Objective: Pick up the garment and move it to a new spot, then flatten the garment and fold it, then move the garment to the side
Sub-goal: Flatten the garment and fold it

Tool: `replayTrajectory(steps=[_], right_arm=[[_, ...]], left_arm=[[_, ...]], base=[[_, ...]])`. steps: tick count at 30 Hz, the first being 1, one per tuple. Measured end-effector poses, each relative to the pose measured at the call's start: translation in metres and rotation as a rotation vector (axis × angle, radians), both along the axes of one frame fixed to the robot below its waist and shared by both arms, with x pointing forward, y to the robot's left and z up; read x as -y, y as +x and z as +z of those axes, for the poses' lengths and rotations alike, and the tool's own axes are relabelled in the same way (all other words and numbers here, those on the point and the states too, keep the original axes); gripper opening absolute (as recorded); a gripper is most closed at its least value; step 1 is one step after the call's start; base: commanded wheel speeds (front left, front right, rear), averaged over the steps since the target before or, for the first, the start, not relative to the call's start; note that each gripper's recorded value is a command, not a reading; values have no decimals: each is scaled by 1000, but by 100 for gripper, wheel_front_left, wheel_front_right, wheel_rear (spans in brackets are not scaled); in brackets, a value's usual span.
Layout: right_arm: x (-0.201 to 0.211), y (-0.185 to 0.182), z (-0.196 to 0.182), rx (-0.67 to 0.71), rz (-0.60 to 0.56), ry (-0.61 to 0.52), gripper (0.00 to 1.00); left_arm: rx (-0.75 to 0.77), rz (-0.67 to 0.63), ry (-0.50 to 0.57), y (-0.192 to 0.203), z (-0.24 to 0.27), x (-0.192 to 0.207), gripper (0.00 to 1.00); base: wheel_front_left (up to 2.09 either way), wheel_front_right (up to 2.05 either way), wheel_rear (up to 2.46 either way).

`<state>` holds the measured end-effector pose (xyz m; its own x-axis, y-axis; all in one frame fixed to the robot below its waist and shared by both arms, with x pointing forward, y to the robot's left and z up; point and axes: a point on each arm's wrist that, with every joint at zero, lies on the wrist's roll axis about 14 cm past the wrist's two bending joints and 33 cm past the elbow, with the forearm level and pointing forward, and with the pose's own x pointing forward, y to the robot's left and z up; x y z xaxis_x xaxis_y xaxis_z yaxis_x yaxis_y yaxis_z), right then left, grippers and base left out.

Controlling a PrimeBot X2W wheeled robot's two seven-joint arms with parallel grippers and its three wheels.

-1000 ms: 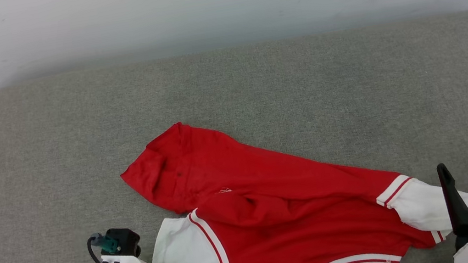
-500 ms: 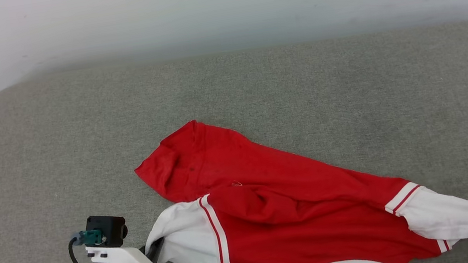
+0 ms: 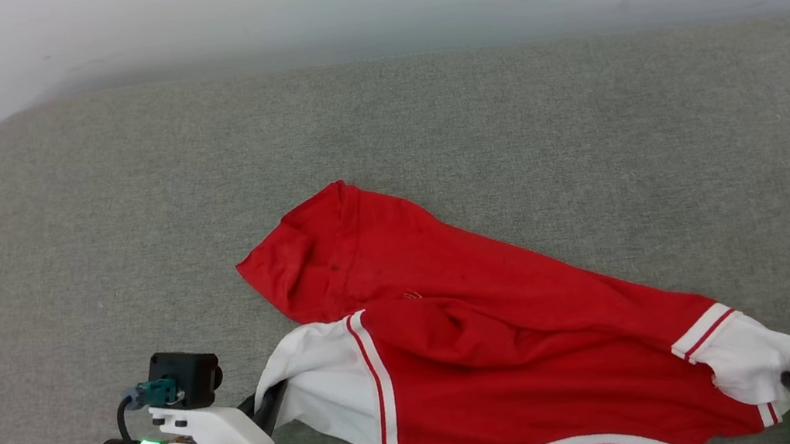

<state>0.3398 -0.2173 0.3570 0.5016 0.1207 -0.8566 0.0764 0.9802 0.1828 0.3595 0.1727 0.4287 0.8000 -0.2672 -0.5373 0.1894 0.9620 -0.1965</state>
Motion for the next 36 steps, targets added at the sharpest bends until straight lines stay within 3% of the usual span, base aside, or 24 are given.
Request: replayTrajectory(steps=[4, 8, 13, 25, 31, 36], right_arm=[[-3, 2, 3, 11, -2, 21, 0], [-3, 17, 28, 150, -9, 16, 0], [-5, 44, 90, 425, -9, -15, 0], [-22, 109, 261, 1035, 1, -67, 0], [-28, 153, 311, 1186, 12, -93, 0], [-33, 196, 350, 1284, 20, -114, 0]], left_arm=[[21, 11, -5, 2, 4, -1, 0], [105, 33, -1, 8, 21, -6, 0], [282, 63, 17, 23, 65, -14, 0], [754, 85, 20, 79, 228, -20, 0], [874, 94, 9, 118, 276, -24, 0], [888, 98, 4, 162, 290, -28, 0]], base=[[0, 0, 0], [0, 0, 0], [0, 0, 0], [0, 0, 0], [0, 0, 0], [0, 0, 0]])
